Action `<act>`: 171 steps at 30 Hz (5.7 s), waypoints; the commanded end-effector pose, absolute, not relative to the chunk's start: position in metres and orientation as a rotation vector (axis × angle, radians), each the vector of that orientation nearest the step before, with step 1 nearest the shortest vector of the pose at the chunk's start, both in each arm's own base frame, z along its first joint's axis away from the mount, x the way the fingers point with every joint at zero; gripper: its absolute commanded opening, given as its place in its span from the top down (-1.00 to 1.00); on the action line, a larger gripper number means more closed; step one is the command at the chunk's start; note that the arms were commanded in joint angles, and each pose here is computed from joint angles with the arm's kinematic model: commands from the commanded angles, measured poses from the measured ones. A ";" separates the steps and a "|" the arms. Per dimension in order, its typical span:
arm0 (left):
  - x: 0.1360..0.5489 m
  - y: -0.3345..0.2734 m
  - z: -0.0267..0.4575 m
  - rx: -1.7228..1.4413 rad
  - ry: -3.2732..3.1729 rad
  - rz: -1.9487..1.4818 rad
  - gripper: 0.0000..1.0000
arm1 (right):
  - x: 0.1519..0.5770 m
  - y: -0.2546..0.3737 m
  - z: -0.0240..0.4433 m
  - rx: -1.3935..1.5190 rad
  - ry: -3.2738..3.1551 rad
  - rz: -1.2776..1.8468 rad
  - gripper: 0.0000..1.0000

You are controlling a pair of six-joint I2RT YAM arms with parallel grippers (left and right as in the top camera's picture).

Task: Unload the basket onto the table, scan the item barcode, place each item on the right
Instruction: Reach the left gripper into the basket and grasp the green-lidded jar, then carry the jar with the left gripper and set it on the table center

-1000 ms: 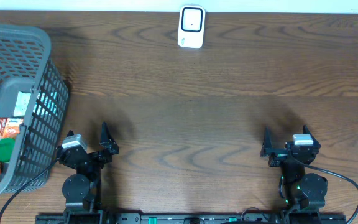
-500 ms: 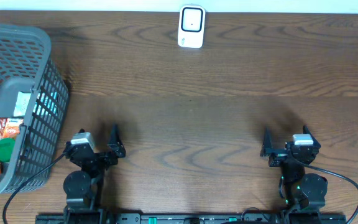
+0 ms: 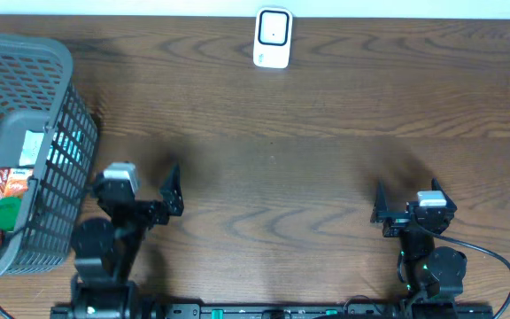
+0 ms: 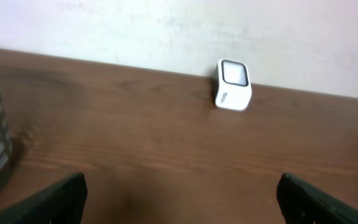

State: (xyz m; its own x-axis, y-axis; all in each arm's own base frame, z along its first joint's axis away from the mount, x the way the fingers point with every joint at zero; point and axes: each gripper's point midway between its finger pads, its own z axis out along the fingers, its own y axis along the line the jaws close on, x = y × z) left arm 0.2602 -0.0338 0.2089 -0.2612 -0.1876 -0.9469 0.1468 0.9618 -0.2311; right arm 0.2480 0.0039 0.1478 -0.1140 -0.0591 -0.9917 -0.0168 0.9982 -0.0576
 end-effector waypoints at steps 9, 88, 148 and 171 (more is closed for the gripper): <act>0.278 -0.040 0.245 -0.038 2.100 -0.362 -0.96 | 0.248 0.001 0.146 -0.048 1.690 -0.046 -0.99; 0.224 0.271 0.091 -1.254 2.633 0.240 -0.96 | 0.248 0.001 0.146 -0.048 1.690 -0.046 -0.98; 0.329 0.078 0.393 -0.659 1.850 -0.715 -0.45 | 0.248 0.001 0.146 -0.048 1.690 -0.046 -0.99; 0.346 -0.141 0.080 -0.120 2.997 -0.100 -0.45 | 0.248 0.001 0.146 -0.048 1.690 -0.046 -0.98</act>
State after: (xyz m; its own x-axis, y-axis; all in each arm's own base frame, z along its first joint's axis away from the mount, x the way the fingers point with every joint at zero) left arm 0.3456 -0.1502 0.0975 -0.9808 -0.1438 -0.1317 -0.1178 0.9752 -0.1875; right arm 0.2480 0.0039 0.1477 -0.1147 -0.0591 -0.9916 -0.0169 0.9982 -0.0576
